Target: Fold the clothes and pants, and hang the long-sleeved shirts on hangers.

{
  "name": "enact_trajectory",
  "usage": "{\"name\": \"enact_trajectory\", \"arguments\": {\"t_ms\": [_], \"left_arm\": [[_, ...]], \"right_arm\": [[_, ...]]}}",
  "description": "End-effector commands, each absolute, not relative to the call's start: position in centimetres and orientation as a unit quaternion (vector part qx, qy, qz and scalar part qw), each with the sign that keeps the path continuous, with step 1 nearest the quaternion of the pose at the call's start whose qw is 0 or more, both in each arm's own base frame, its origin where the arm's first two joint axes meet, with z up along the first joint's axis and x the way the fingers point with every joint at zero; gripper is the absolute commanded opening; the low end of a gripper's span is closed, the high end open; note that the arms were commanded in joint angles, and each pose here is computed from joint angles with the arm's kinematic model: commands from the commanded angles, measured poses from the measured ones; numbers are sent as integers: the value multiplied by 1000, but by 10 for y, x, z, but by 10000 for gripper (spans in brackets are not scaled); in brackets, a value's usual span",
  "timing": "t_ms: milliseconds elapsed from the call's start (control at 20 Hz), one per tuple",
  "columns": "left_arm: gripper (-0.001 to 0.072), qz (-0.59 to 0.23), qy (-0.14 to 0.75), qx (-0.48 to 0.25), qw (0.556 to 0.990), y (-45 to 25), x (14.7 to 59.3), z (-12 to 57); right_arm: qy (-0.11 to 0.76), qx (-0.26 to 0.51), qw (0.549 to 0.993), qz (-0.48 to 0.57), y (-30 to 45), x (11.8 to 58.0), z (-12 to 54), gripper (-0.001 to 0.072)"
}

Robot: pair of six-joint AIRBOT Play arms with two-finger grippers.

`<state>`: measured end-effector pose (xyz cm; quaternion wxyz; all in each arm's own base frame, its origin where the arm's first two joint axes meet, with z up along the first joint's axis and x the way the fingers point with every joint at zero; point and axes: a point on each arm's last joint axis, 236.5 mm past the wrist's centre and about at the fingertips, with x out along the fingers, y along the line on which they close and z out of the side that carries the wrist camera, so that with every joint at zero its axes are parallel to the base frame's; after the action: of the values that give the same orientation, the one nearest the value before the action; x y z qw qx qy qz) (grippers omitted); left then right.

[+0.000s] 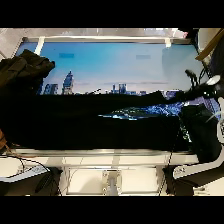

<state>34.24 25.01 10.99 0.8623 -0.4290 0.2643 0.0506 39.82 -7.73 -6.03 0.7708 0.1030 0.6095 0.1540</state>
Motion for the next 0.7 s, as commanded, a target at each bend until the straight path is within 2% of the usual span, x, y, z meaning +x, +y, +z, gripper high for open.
{"name": "enact_trajectory", "arguments": {"t_ms": [0,50,100,150,200,350,450,550,650], "left_arm": [[11,57,273,-423,862,252,340,105],[11,57,273,-423,862,252,340,105],[11,57,273,-423,862,252,340,105],[11,57,273,-423,862,252,340,105],[11,57,273,-423,862,252,340,105],[11,57,273,-425,861,252,340,105],[11,57,273,-425,861,252,340,105],[12,57,273,-425,861,252,340,105],[11,57,273,-425,861,252,340,105]], "right_arm": [[645,113,746,121,-94,343,-82,6],[654,131,736,115,-96,335,-80,7],[657,161,729,106,-95,332,-75,111],[653,180,728,103,-94,334,-69,368],[641,192,736,98,-96,343,-61,489],[556,207,801,79,-105,401,-27,486],[502,227,834,35,-116,438,-15,436],[515,257,817,43,-99,446,-30,437],[548,295,777,97,-63,445,-54,454]]}}
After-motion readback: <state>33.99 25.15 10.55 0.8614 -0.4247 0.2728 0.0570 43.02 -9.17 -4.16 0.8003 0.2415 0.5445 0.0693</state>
